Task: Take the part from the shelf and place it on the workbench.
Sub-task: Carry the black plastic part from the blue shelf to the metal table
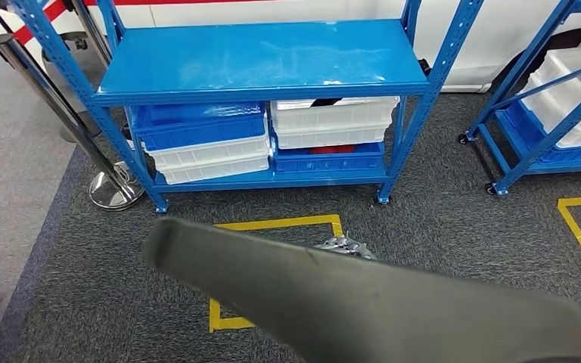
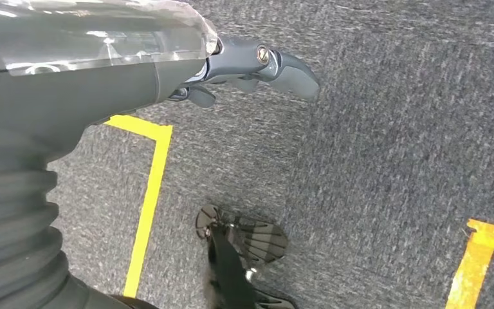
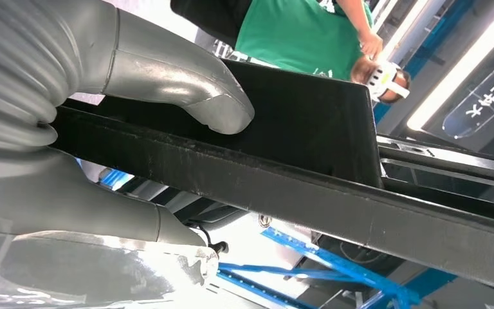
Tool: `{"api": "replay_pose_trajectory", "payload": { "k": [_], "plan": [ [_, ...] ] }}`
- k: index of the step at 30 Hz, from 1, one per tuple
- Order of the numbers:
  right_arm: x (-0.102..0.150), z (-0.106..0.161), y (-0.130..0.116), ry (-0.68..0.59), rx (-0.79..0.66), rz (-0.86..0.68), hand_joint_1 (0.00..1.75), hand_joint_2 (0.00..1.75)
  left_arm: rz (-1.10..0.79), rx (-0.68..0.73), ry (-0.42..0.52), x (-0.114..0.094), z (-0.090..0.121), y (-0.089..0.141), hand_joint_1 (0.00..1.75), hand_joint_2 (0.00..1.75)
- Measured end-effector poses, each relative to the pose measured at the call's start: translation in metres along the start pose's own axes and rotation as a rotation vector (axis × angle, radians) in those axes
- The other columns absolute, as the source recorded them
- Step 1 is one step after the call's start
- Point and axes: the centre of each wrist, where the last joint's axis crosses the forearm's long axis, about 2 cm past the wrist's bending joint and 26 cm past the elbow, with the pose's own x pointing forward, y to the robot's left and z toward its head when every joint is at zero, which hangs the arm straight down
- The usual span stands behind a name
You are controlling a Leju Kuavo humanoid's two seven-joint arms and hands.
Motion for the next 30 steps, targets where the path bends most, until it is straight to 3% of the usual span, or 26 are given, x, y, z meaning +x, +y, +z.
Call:
{"api": "replay_pose_trajectory", "payload": {
  "k": [14, 22, 30],
  "plan": [
    [0.002, 0.001, -0.005, -0.007, 0.003, -0.018, 1.75, 1.75, -0.037, -0.022, 0.019, 0.002, -0.001, -0.002, 0.00, 1.75],
    [0.000, -0.007, -0.012, -0.035, 0.081, -0.101, 1.75, 1.75, -0.016, -0.001, 0.044, -0.001, 0.001, -0.004, 0.00, 1.75],
    [-0.003, -0.020, -0.020, -0.065, 0.089, -0.037, 1.75, 1.75, -0.007, -0.003, 0.046, -0.002, 0.001, -0.004, 0.00, 1.75]
  ]
}}
